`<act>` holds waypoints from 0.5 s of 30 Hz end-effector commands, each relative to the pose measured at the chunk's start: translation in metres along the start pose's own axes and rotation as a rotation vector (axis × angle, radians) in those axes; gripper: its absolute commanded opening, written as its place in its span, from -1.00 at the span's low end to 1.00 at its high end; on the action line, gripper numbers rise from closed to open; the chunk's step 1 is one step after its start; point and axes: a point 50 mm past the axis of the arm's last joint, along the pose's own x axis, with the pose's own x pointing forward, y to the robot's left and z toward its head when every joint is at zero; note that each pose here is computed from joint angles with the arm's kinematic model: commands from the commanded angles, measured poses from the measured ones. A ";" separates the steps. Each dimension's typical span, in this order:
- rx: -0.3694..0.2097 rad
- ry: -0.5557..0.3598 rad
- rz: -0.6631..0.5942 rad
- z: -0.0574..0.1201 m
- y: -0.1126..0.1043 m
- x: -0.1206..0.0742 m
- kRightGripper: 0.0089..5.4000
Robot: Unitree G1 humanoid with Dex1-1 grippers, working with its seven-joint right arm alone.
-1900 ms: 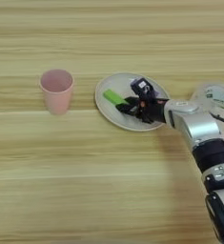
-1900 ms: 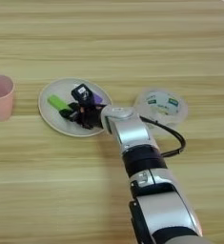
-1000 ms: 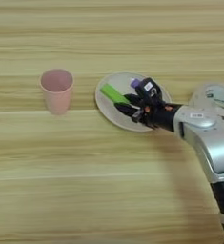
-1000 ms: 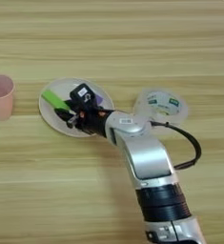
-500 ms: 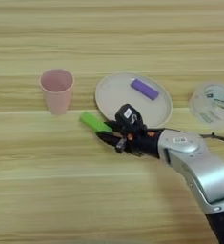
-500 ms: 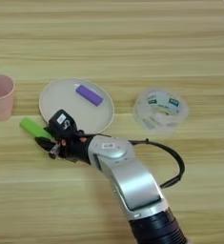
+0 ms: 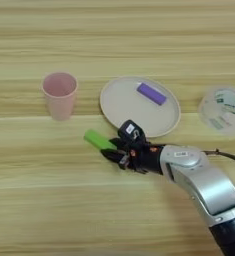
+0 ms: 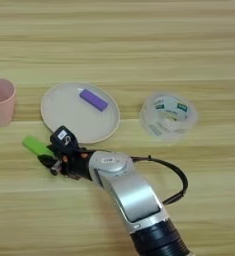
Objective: Move the objects on the table
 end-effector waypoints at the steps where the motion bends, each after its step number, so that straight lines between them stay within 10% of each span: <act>1: -0.084 -0.066 -0.046 0.020 -0.008 -0.001 -0.49; 15: -0.151 -0.150 0.041 0.040 0.004 -0.019 0.01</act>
